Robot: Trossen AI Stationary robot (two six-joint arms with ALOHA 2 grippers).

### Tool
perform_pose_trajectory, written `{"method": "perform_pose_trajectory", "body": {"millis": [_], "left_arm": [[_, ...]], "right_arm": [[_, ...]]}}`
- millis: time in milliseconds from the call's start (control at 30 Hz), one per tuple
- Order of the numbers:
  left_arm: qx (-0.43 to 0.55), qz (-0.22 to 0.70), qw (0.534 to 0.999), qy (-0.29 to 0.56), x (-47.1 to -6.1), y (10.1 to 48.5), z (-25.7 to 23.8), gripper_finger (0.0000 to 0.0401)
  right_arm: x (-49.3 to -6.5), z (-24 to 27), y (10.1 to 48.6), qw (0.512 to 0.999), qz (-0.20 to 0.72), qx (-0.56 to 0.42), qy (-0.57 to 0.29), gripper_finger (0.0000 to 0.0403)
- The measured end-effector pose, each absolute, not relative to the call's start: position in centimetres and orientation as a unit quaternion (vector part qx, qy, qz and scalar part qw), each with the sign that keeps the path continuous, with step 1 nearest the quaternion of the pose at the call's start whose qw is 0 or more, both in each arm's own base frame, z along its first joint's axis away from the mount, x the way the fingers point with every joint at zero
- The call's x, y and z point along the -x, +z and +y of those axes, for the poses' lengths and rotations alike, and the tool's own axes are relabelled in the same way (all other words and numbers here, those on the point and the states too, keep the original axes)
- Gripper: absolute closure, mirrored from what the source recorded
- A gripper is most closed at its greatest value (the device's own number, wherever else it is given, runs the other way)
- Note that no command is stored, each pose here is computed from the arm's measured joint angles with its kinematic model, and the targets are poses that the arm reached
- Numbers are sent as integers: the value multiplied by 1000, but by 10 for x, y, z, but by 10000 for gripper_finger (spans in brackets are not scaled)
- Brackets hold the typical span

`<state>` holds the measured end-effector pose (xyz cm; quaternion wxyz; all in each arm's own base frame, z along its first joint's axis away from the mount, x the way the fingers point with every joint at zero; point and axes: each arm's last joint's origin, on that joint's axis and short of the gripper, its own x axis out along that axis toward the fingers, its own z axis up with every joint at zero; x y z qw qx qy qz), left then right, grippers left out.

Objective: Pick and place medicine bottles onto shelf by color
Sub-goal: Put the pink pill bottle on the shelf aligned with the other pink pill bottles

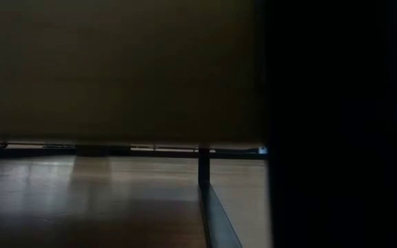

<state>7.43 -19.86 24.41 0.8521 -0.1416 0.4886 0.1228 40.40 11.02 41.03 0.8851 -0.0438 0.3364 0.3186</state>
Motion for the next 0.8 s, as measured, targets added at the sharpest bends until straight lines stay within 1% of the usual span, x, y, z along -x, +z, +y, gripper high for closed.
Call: {"method": "perform_pose_trajectory", "body": {"millis": [267, 567, 667, 800], "left_arm": [[119, 493, 852, 126, -73, 236, -206, 300], [88, 501, 853, 115, -78, 235, -204, 300], [78, 526, 840, 111, -82, 234, -202, 300], [84, 556, 824, 76, -89, 239, -199, 300]], "right_arm": [[-404, 110, 410, 885, 337, 43, 318, 193], [-404, 110, 410, 885, 337, 43, 318, 193], [-404, 110, 410, 885, 337, 43, 318, 193], [-404, 110, 410, 885, 337, 43, 318, 193]]}}
